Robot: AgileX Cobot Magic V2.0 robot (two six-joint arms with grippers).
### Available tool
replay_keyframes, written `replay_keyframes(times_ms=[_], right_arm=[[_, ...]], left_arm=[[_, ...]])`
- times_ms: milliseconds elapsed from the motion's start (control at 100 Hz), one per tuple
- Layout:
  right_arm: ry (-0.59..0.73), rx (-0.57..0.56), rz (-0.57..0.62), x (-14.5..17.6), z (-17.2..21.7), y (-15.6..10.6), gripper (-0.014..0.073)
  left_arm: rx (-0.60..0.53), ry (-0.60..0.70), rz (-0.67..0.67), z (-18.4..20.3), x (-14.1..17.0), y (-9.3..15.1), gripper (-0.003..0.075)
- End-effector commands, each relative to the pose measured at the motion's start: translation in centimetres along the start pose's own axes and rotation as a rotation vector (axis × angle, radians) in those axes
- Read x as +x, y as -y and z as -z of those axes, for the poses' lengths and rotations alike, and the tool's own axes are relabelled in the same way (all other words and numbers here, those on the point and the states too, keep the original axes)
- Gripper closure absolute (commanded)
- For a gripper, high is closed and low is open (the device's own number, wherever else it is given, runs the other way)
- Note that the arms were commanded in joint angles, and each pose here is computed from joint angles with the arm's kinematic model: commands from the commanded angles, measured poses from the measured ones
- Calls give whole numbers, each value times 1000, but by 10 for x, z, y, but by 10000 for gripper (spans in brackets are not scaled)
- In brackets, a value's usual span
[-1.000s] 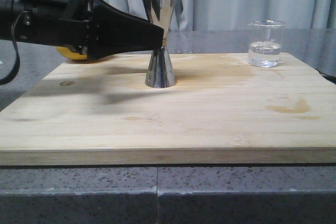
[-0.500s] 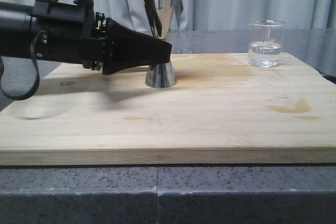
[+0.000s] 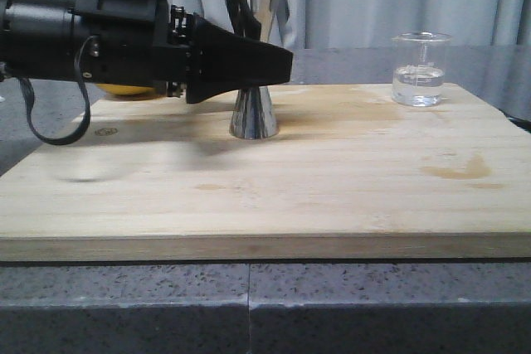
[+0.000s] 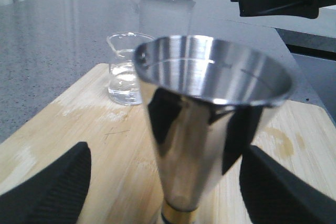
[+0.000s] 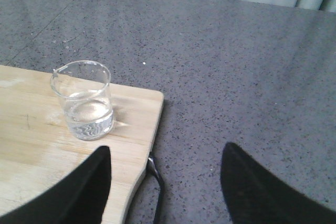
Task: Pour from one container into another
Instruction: 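Close the left gripper around the jigger's gold-banded waist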
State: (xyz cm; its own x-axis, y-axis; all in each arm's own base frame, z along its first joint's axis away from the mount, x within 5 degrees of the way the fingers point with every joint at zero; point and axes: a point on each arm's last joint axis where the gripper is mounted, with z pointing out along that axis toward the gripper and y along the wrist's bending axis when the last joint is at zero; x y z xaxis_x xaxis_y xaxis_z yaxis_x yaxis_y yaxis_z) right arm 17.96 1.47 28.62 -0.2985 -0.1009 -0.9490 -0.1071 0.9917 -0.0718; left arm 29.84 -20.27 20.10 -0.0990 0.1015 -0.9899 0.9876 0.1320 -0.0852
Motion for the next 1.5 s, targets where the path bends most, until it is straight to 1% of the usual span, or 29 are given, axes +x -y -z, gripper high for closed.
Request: replay_keyframes(times_ms=[0, 220, 400, 650, 840, 970, 1130, 1490], right_arm=[[105, 23, 0, -16, 2, 3, 209], [105, 23, 0, -16, 2, 3, 209], [105, 23, 0, -16, 2, 3, 209], [99, 22, 0, -15, 2, 2, 209], [99, 22, 0, -15, 2, 2, 209], [101, 22, 0, -16, 2, 2, 209], [101, 22, 0, -16, 2, 2, 209], [101, 22, 0, -16, 2, 2, 209]], left_arm=[[8, 110, -24, -2, -24, 3, 188], [19, 135, -14, -2, -25, 3, 199], [17, 137, -13, -2, -25, 3, 265], [55, 96, -31, -3, -21, 6, 349], [68, 82, -32, -3, -20, 7, 386], [71, 82, -33, -3, -20, 8, 389], [71, 82, -33, -3, -20, 8, 414], [71, 82, -33, -3, -20, 8, 520]])
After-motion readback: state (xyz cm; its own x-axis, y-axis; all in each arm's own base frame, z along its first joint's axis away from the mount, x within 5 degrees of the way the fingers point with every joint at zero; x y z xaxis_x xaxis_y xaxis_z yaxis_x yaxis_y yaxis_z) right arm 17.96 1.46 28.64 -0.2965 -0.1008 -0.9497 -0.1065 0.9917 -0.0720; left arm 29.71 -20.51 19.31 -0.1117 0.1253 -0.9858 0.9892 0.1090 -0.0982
